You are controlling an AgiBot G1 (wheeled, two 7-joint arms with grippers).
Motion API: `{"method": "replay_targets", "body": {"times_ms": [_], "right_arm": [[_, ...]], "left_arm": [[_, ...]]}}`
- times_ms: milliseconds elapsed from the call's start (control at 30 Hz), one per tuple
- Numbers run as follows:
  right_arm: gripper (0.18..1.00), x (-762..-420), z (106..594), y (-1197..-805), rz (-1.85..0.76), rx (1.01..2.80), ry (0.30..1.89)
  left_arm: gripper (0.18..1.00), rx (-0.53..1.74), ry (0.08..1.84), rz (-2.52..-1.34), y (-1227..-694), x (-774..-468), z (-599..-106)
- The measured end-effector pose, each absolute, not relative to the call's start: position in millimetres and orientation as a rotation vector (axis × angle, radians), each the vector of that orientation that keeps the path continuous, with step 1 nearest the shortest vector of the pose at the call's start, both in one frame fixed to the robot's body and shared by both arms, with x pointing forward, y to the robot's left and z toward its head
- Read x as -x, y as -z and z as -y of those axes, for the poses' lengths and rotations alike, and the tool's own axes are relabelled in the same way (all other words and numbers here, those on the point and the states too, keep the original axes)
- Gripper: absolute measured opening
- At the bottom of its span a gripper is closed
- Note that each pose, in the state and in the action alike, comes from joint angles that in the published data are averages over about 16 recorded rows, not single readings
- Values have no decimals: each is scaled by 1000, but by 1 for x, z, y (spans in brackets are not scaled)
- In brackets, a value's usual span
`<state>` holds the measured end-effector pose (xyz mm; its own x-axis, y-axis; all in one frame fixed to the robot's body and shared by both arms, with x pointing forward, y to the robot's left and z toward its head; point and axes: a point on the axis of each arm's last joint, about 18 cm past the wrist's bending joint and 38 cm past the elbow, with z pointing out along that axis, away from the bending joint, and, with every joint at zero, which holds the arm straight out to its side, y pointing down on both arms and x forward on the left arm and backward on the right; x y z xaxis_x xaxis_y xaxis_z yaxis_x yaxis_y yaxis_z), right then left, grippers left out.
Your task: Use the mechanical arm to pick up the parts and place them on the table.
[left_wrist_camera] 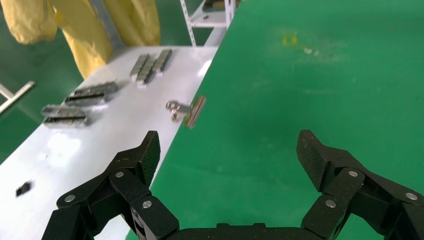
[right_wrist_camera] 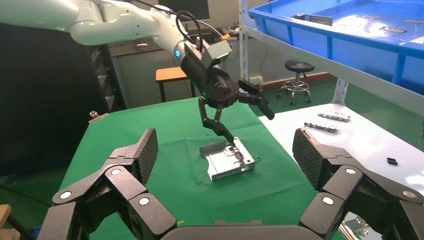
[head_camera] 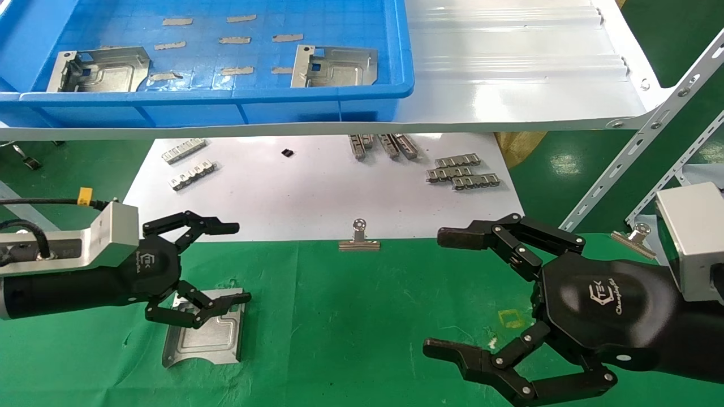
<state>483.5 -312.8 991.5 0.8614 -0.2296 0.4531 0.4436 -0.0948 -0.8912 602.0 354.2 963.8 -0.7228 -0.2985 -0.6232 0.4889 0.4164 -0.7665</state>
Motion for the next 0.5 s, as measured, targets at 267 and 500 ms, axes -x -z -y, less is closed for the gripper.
{"method": "replay_targets", "body": {"times_ms": [267,500], "right_arm": [[1001,-484,313,-991,173,1569,568],[1001,-484,313,-991,173,1569,568]], "left_arm": [[1001,-173,1475,-1916,-971,-584,-344],[1001,-189,1556,-1898,-977,-564,-335]]}}
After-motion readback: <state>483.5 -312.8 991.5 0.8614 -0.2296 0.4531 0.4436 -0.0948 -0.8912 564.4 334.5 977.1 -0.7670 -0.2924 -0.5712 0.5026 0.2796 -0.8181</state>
